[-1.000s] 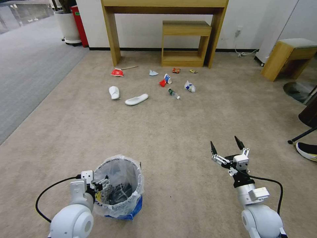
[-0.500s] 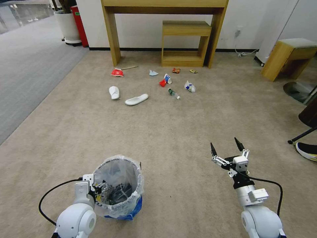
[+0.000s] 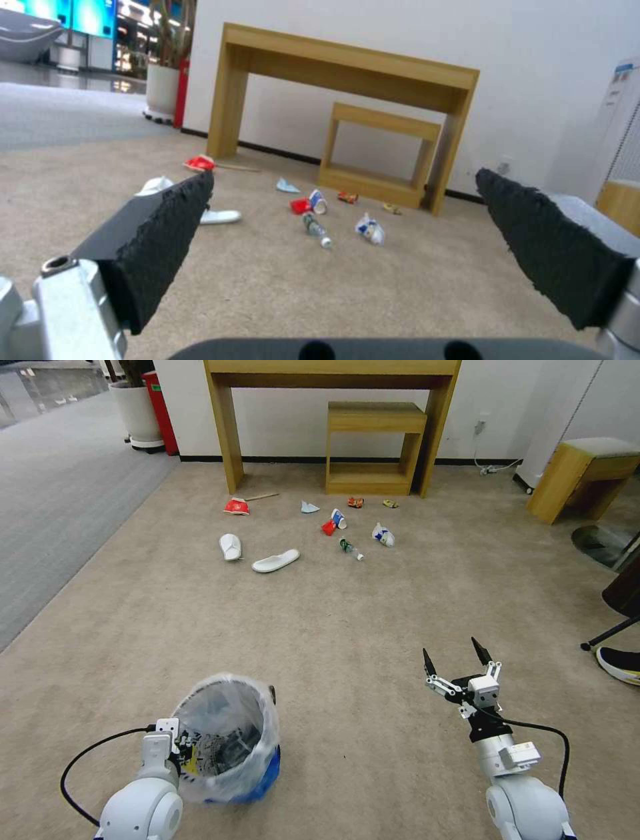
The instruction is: Pick up the trash bin and place the garbage on the floor into it.
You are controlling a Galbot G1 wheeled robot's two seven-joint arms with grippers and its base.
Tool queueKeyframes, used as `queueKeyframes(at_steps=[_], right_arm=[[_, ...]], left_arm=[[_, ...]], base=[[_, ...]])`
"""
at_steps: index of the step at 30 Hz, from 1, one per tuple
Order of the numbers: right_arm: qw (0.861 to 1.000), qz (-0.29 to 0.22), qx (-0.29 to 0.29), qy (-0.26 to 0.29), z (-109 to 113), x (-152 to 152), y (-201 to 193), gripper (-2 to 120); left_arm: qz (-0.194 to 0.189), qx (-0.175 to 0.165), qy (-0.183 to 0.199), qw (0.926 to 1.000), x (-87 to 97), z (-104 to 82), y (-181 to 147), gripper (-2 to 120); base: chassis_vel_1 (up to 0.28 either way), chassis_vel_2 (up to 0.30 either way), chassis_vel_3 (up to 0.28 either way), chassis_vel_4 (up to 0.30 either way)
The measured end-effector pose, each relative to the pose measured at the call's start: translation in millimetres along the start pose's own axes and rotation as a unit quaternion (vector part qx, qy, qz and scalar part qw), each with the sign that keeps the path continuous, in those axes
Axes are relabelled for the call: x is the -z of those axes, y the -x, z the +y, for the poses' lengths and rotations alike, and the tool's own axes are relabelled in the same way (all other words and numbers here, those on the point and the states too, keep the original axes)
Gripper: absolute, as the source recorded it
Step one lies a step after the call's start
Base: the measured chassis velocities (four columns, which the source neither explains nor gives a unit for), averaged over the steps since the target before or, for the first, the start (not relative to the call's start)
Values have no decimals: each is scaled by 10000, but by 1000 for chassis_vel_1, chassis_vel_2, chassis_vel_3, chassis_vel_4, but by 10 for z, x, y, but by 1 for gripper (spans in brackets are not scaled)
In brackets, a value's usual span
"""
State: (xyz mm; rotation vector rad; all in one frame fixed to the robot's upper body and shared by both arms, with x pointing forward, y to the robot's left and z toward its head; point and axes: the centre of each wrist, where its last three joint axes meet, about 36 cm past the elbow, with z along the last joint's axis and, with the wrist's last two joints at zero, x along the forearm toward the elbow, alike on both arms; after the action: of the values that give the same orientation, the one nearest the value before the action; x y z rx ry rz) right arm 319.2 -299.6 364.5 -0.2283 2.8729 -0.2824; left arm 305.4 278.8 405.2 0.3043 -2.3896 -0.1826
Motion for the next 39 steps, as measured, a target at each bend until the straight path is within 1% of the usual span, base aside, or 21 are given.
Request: queueKeyframes(at_steps=[2, 3, 5, 6, 8, 9, 10, 11, 13, 14, 15, 17, 18, 19, 21, 22, 23, 25, 29, 36, 39], right_arm=[[10000, -6, 2, 3, 11, -1, 2, 100], [10000, -6, 2, 3, 11, -1, 2, 100], [10000, -10, -3, -4, 17, -1, 7, 100], [10000, -10, -3, -4, 17, -1, 7, 100], [10000, 0, -44, 1, 18, 2, 11, 100], [10000, -3, -68, 21, 19, 4, 11, 100], [9999, -77, -108, 82, 28, 1, 4, 100], [9999, -77, -108, 82, 28, 1, 4, 100], [9995, -176, -199, 142, 44, -4, 4, 100], [9993, -200, -265, 172, 45, -4, 4, 100], [9993, -200, -265, 172, 45, -4, 4, 100], [9992, -222, -295, 163, 35, 0, 4, 100], [9991, -240, -310, 148, 23, 3, 3, 100], [9991, -240, -310, 148, 23, 3, 3, 100], [9991, -265, -316, 140, 18, 7, 3, 100], [9991, -265, -316, 140, 18, 7, 3, 100], [9989, -304, -325, 140, 19, 9, 8, 100], [9988, -343, -334, 142, 20, 11, 15, 100], [9984, -356, -393, 178, 15, 2, 21, 100], [9963, -265, -682, 447, 55, -2, -37, 100], [9961, -250, -715, 455, 53, 0, -59, 100]], left_arm=[[-8, -54, -160, 9999, 16, 10, -33, 9], [-8, -54, -160, 9999, 16, 10, -33, 9], [1, -99, -441, 9990, 48, 18, -81, 7], [1, -99, -441, 9990, 48, 18, -81, 7], [-21, -142, -712, 9974, 103, 27, -139, 4], [-63, -169, -906, 9957, 154, 34, -186, 2], [-132, -179, -1210, 9924, 236, 57, -258, 1], [-132, -179, -1210, 9924, 236, 57, -258, 1], [-205, -202, -1517, 9880, 321, 89, -337, 1], [-287, -260, -1869, 9816, 422, 131, -435, 1], [-287, -260, -1869, 9816, 422, 131, -435, 1], [-336, -302, -2146, 9757, 499, 175, -513, 1], [-347, -277, -2335, 9713, 552, 218, -563, 1], [-347, -277, -2335, 9713, 552, 218, -563, 1], [-333, -235, -2496, 9675, 586, 264, -599, 1], [-333, -235, -2496, 9675, 586, 264, -599, 1], [-296, -231, -2703, 9620, 623, 317, -652, 1], [-262, -260, -2897, 9564, 654, 367, -717, 1], [-268, -184, -2980, 9540, 656, 402, -775, 1], [-242, -140, -2953, 9550, 589, 352, -871, 1], [-235, -128, -2938, 9555, 577, 354, -873, 1]], base=[[0, 0, 0, 0], [0, 0, 0, 0], [0, 0, 0, 0], [0, 0, 0, 0], [0, 0, 0, 0], [0, 0, 0, 0], [0, 0, 0, 0], [0, 0, 0, 0], [0, 0, 0, 0], [0, 0, 0, 0], [0, 0, 0, 0], [0, 0, 0, 0], [0, 0, 0, 0], [0, 0, 0, 0], [0, 0, 0, 0], [0, 0, 0, 0], [0, 0, 0, 0], [0, 0, 0, 0], [0, 0, 0, 0], [0, 0, 0, 0], [0, 0, 0, 0]])
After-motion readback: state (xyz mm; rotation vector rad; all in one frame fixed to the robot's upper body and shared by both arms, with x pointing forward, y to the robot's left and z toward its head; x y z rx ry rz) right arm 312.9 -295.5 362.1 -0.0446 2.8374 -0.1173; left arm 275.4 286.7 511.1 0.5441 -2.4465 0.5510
